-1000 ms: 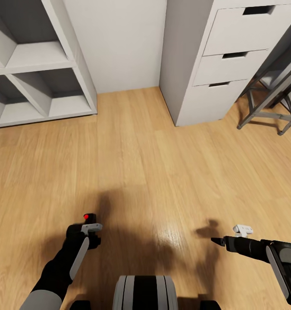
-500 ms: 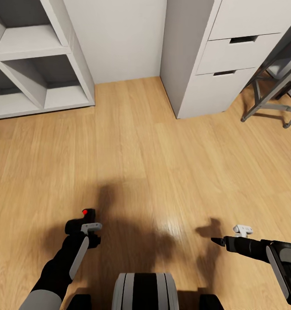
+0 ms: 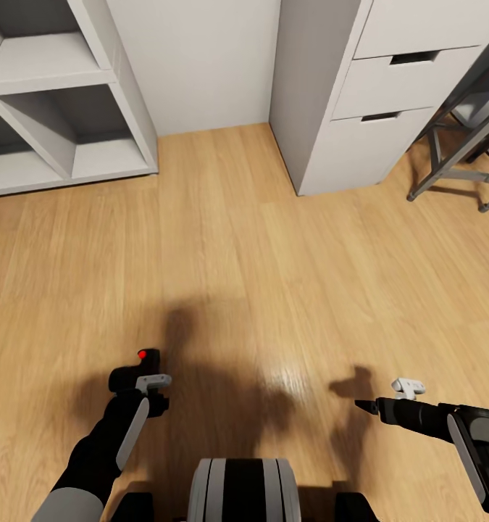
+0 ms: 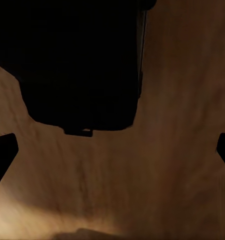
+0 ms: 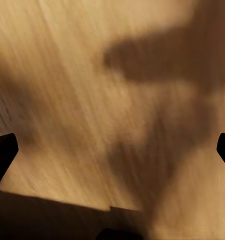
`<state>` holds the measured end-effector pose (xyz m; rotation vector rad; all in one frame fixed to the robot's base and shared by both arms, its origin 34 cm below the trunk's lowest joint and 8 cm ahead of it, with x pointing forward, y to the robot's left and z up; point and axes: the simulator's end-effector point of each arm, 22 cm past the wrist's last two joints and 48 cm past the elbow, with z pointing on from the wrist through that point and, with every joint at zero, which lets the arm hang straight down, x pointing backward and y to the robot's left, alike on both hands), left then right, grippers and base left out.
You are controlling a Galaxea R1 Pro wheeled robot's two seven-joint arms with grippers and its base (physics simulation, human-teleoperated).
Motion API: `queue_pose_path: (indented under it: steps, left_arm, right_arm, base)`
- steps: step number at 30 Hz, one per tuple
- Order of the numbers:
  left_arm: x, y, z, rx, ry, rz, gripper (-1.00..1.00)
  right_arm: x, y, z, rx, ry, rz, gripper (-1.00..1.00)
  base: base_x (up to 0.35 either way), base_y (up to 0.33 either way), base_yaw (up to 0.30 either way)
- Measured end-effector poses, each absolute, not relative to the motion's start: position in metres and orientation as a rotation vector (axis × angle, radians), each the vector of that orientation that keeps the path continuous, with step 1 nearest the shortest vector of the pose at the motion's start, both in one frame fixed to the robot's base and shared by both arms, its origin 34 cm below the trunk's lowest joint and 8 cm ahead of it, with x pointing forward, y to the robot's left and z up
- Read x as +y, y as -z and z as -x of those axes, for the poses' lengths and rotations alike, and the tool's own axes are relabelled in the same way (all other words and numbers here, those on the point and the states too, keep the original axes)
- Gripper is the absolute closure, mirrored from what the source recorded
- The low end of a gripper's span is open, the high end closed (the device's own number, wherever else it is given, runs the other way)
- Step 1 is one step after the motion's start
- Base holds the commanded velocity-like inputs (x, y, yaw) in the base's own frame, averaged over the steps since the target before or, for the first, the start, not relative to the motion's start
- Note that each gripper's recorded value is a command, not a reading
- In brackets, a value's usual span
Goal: Attach the digital camera to the camera tripod in the bedroom.
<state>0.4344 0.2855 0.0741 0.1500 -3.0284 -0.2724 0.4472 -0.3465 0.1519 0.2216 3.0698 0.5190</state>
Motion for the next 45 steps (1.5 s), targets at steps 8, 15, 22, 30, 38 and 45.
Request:
queue_pose_path:
  steps: [8,15,22,30,38,45]
  left_arm:
    - [0.286,-0.067,-0.426,-3.008,0.277,-0.143,-1.0]
    - [0.288,-0.067,-0.426,-3.008,0.28,-0.143,-1.0]
    - [0.289,-0.067,-0.426,-3.008,0.284,-0.142,-1.0]
    - [0.29,-0.064,-0.434,-3.058,0.295,-0.162,-1.0]
    - [0.297,-0.052,-0.452,-3.21,0.345,-0.232,-1.0]
    - [0.299,-0.051,-0.452,-3.225,0.356,-0.238,-1.0]
  right_arm:
    - [-0.346,-0.144,-0.44,3.089,-0.521,-0.229,-1.0]
    - [-0.346,-0.144,-0.44,3.089,-0.521,-0.229,-1.0]
    - [-0.346,-0.144,-0.44,3.089,-0.521,-0.229,-1.0]
    - [-0.346,-0.144,-0.44,3.089,-0.522,-0.229,-1.0]
    - [-0.346,-0.144,-0.44,3.089,-0.522,-0.229,-1.0]
    - [-0.346,-0.144,-0.44,3.089,-0.521,-0.229,-1.0]
  base:
    - [0.0,0.0,0.0]
    - [0.0,0.0,0.0]
    - [0.0,0.0,0.0]
    - [0.0,0.0,0.0]
    - [0.0,0.0,0.0]
    - [0.0,0.0,0.0]
